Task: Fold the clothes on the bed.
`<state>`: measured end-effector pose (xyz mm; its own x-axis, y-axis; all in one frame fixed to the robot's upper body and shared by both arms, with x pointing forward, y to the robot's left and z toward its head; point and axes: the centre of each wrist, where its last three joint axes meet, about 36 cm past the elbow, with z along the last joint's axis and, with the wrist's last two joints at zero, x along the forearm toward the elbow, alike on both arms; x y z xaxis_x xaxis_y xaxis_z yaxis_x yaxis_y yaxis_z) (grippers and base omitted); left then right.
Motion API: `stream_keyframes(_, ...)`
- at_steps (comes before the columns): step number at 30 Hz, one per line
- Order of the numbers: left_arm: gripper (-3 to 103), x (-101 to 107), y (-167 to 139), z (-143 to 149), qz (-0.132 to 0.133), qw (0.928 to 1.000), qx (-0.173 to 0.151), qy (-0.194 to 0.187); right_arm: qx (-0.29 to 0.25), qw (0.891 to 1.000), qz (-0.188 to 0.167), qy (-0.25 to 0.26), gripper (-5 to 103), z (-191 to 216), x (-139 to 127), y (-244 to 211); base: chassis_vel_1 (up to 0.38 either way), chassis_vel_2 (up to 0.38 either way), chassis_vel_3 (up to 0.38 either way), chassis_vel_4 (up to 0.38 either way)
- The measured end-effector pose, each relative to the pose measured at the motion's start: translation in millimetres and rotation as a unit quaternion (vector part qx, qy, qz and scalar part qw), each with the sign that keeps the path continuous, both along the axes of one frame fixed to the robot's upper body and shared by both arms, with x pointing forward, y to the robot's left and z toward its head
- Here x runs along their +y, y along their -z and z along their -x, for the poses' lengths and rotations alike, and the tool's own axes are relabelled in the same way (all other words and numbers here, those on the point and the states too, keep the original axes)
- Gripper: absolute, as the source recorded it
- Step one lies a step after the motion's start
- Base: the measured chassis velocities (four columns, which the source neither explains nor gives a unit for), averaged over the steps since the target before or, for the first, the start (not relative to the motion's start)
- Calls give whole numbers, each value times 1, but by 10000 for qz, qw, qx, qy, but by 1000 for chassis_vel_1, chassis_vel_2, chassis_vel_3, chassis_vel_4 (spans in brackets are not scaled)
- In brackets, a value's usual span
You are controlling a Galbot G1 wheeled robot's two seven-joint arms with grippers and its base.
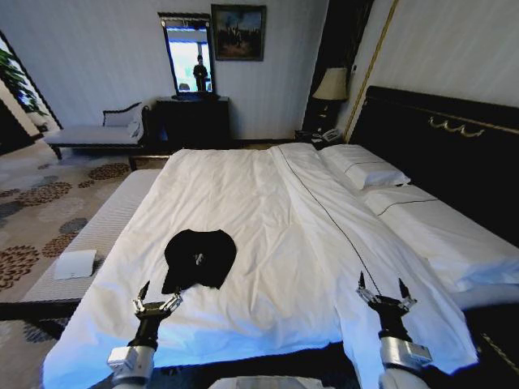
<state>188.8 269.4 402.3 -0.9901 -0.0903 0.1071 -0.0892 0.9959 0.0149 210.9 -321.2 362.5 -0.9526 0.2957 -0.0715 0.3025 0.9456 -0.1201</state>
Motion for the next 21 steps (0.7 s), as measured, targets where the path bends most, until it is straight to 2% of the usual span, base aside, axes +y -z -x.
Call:
stream_keyframes(13,97,2,2,-1,31,10000,9,-79,-32,9999,128,-93,100,-2,1,1,110,107,-103,-109)
stream_keyframes(21,97,1,5,2,24,10000,64,-51,4,9998,146,-129,100,0,5,3,30,26,-16,-32)
